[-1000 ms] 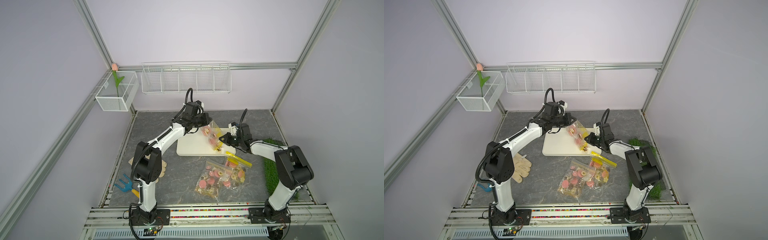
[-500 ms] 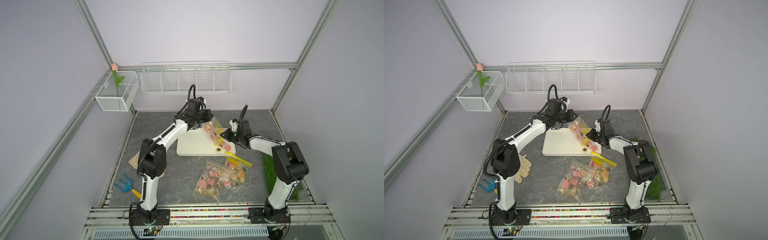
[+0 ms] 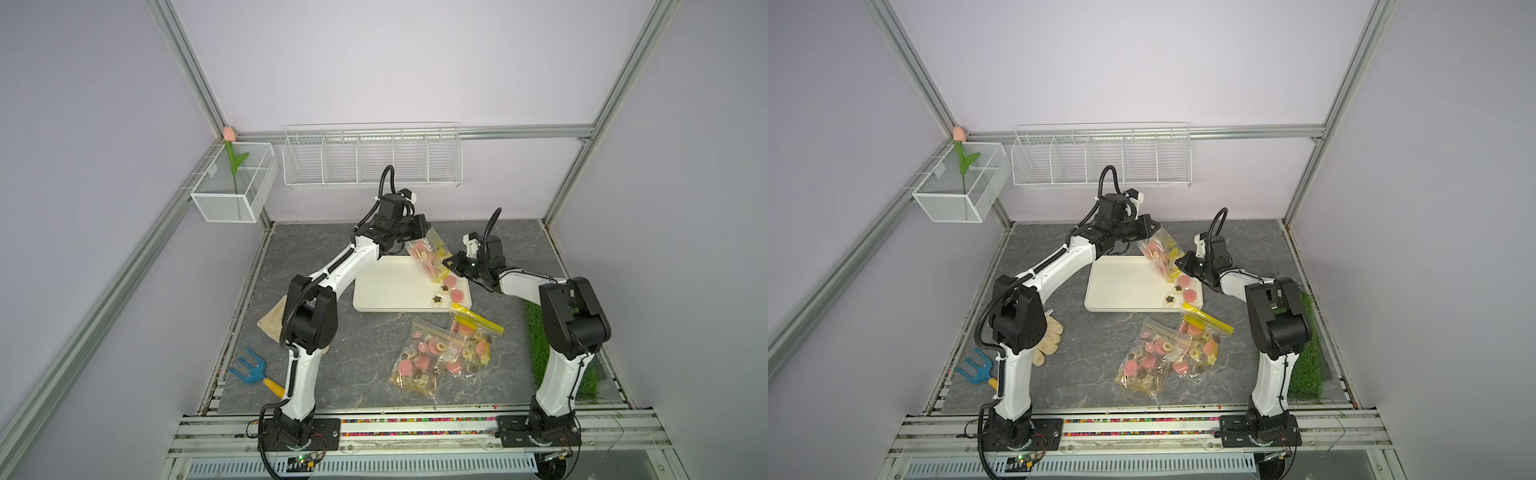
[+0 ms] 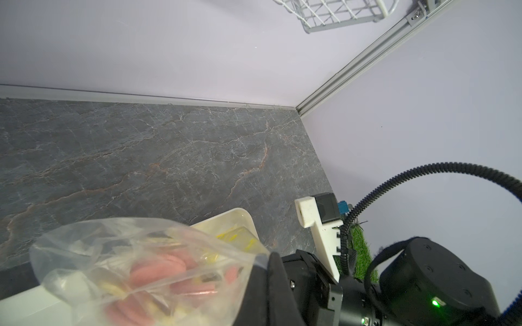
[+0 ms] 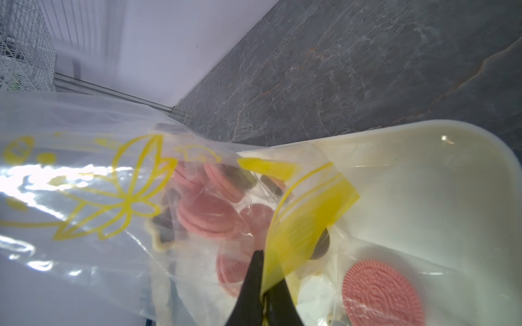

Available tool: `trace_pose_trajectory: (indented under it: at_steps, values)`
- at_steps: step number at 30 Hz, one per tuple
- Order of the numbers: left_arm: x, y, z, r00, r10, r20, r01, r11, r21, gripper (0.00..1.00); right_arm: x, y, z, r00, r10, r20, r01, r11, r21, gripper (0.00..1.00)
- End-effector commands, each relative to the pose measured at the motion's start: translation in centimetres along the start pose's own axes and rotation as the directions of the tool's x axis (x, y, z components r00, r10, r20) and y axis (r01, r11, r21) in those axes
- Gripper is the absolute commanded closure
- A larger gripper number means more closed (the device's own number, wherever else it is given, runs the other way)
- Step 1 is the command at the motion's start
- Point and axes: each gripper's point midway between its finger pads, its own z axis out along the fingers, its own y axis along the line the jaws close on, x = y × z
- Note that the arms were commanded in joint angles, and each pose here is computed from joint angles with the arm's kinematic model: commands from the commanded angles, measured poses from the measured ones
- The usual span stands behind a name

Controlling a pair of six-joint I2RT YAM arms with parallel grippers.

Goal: Pour cookies out of the ziploc bag
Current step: 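Pour the cookies out of the ziploc bag onto the tray.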

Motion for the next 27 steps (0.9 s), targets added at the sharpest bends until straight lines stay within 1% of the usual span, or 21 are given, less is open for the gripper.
trace_pose_trajectory:
  at_steps: [1,5,9,12,18,23,27]
  values:
    - [-2.2,-2.1,0.0,0.994,0.074,0.080,-0.078,0.996,0.039,1.00,-1.2,0.2,0.2,1.000,0.009,0.024,-0.008,0.999,-0.037,0.94]
    - [-1.7,-2.6,-0.1,0.987,0.143,0.077,-0.143,0.990,0.001,1.00,-1.1,0.4,0.2,1.000,0.001,0.021,0.000,0.998,-0.063,0.93]
    - [-1.1,-3.2,-0.3,0.987,0.149,0.061,-0.150,0.989,0.002,1.00,-0.1,1.1,0.1,1.000,-0.009,-0.015,0.008,0.994,-0.111,0.93]
    - [-0.7,-3.4,-0.9,0.979,0.193,0.064,-0.191,0.981,-0.037,1.00,0.9,1.5,-0.2,0.999,-0.038,-0.033,0.033,0.991,-0.133,0.93]
    - [-0.2,-3.5,-2.6,0.977,0.202,0.063,-0.198,0.978,-0.067,1.00,2.9,2.4,-0.7,0.996,-0.063,-0.058,0.050,0.976,-0.211,0.93]
    - [-0.3,-4.0,-4.6,0.970,0.221,0.099,-0.214,0.974,-0.075,1.00,4.3,3.4,-0.9,0.993,-0.099,-0.068,0.076,0.954,-0.290,0.93]
    - [-0.3,-4.6,-5.9,0.968,0.227,0.108,-0.220,0.973,-0.073,1.00,4.8,3.6,-1.0,0.991,-0.107,-0.075,0.081,0.951,-0.297,0.93]
